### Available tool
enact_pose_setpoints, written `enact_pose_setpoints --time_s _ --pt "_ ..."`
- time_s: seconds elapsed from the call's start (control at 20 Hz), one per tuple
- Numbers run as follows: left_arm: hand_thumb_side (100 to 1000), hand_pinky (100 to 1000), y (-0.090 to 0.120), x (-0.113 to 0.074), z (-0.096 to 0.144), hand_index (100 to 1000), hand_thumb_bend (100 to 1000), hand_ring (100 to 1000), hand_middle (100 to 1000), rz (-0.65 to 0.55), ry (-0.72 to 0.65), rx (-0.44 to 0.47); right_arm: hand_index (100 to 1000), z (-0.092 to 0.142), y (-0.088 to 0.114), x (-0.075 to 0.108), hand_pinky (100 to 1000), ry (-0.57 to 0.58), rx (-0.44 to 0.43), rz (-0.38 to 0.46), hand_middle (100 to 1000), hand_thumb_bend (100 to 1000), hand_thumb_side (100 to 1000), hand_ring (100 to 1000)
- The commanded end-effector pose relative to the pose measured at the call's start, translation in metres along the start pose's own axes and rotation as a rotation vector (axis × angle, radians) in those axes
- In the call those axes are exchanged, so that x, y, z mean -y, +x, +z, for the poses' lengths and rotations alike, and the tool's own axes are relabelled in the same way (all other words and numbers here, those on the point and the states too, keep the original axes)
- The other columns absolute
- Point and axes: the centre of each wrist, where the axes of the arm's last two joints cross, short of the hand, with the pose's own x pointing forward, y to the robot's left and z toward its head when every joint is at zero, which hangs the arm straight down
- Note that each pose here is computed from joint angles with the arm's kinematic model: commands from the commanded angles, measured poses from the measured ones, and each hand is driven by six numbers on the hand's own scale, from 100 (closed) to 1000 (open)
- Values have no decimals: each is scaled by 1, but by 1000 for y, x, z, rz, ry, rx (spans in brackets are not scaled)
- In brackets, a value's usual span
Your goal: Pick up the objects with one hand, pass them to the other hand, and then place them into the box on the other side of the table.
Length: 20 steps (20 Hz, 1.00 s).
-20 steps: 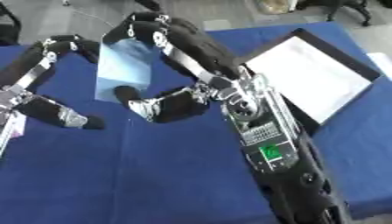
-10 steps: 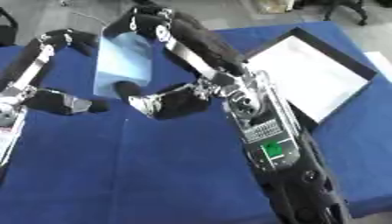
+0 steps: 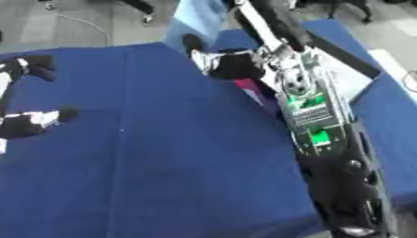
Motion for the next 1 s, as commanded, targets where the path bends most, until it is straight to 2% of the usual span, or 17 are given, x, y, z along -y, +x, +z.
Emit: enact_pose_setpoints --time_s 0.05,0.35,0.8,0.85,1.0 --pt "594 840 9 -14 2 799 812 602 631 3 81 29 511 -1 -34 17 678 -66 -147 94 179 100 100 576" --pt "598 841 16 -15 11 797 814 604 632 9 73 55 524 -5 -77 12 678 -106 -367 149 183 100 100 576" --pt "599 843 23 -8 17 793 821 605 630 73 59 76 566 -9 -129 8 687 -72 -629 139 207 100 111 586" --pt "600 844 23 -8 16 793 822 605 630 76 57 78 586 -8 -135 8 694 -61 -644 137 224 100 119 594" --pt "600 845 25 -7 16 794 823 606 631 83 52 87 707 -5 -150 3 725 3 -663 140 329 100 226 641"
